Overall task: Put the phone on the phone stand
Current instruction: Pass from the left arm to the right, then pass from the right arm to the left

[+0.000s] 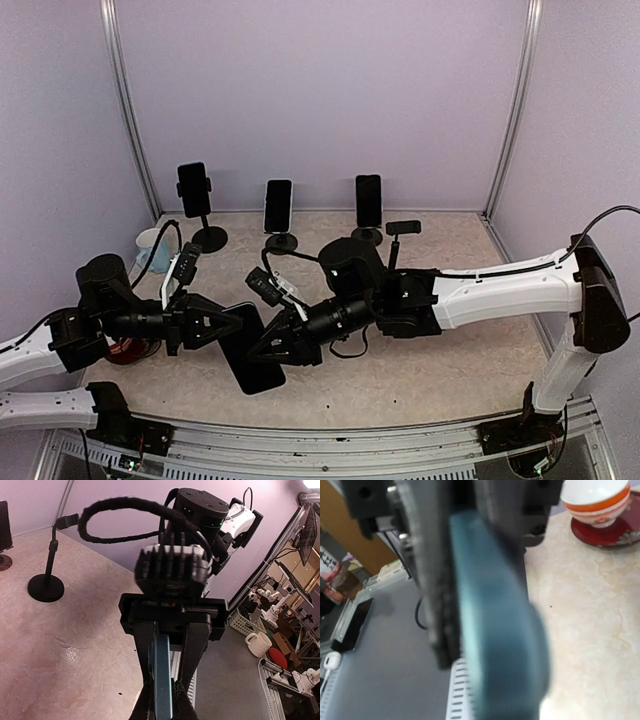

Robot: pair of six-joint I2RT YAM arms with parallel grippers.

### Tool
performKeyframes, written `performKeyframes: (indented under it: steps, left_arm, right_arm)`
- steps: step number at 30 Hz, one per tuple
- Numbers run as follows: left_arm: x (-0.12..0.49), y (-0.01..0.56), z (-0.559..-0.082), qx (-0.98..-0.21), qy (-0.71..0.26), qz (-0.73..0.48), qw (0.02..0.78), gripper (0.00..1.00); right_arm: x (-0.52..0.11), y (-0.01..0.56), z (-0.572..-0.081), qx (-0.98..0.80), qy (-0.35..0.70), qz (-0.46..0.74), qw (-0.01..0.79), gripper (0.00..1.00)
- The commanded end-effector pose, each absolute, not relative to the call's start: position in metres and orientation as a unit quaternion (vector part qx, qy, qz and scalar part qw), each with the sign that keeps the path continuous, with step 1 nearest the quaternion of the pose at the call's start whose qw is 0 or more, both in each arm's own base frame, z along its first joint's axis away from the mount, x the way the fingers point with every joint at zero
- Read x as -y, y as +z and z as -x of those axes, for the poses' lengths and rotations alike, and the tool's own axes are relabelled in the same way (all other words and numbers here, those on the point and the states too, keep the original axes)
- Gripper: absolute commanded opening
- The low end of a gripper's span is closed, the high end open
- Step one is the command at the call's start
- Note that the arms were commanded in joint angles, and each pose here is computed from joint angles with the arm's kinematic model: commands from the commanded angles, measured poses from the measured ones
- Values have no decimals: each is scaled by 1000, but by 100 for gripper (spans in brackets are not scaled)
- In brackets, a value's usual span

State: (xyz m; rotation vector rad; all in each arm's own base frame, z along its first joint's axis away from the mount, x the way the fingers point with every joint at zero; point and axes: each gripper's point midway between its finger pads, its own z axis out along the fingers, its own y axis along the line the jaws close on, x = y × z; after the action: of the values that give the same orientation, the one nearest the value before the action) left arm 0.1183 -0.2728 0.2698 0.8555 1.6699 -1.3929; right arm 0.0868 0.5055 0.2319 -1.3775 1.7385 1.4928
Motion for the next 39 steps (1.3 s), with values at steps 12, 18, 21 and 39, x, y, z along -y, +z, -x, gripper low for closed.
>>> performKeyframes:
  steps: [12,18,21,39]
  left_arm:
    - [269,311,-112,-617,-556,-350,433,41]
    - [265,318,-113,-614,-554,-340,449,88]
    - [261,322,-116,-614,-550,-331,460,99]
    - [268,295,-116,-629,-562,-321,429,95]
  right_arm:
    - [-516,244,-85,-616,561,506,224,0]
    - [-511,258,-91,-614,551,503,257,0]
    - [-508,266,-95,-614,545,499,278,0]
    - [-476,329,-106,-545,585,438,411,0]
